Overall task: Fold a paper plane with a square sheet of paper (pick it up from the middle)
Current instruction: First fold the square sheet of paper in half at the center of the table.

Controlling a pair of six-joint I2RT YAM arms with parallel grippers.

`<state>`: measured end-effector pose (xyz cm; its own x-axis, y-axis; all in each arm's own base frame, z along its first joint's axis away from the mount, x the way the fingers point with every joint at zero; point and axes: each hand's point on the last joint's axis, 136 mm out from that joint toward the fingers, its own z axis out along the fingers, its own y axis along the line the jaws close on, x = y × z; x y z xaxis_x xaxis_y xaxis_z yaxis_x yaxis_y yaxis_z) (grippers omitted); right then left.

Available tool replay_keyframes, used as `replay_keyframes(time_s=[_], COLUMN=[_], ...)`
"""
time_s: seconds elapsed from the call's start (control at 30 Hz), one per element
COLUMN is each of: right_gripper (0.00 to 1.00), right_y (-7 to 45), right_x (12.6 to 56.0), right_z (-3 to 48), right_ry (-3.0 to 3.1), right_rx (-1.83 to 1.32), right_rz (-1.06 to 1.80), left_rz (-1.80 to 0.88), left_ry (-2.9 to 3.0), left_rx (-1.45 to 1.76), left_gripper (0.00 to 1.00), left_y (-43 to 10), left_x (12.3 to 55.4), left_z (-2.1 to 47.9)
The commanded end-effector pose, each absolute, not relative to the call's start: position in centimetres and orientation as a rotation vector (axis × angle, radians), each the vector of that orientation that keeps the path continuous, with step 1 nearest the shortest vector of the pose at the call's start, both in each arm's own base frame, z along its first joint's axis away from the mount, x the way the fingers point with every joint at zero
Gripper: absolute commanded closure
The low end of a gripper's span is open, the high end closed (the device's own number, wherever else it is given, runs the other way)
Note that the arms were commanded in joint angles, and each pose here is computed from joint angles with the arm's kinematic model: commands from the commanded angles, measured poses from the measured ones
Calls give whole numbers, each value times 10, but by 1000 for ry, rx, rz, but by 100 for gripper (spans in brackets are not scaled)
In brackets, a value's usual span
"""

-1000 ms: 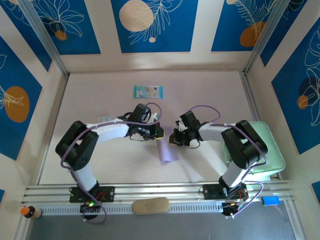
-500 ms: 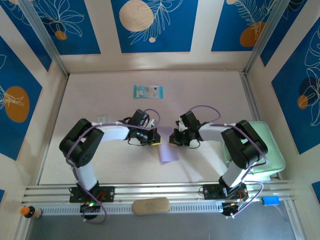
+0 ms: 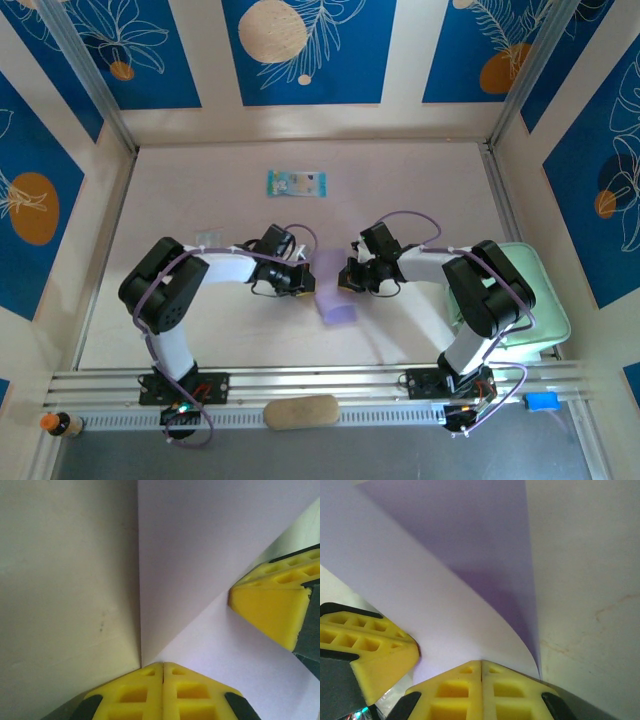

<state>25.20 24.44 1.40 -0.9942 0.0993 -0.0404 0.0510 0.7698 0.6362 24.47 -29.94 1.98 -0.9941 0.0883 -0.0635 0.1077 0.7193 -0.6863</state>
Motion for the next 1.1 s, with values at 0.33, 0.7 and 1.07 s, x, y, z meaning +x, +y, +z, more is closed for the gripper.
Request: replay_keyframes(time_s=[0.33,0.7,1.07], right_gripper=[100,100,100], right_y=[224,223,222], right_x=[226,225,224], right_z=[-12,-13,-13], right_ry=[3026,3027,3030], right_rx=[205,210,211], right_rz=[906,905,902], left_rz=[-1293,-1242,-1339], left_ry=[2852,2906,2821], left_rx=[134,29,100], left_gripper=[100,100,100], left_y=[-319,-294,-314], left_x=[273,276,298], left_z=[37,7,41])
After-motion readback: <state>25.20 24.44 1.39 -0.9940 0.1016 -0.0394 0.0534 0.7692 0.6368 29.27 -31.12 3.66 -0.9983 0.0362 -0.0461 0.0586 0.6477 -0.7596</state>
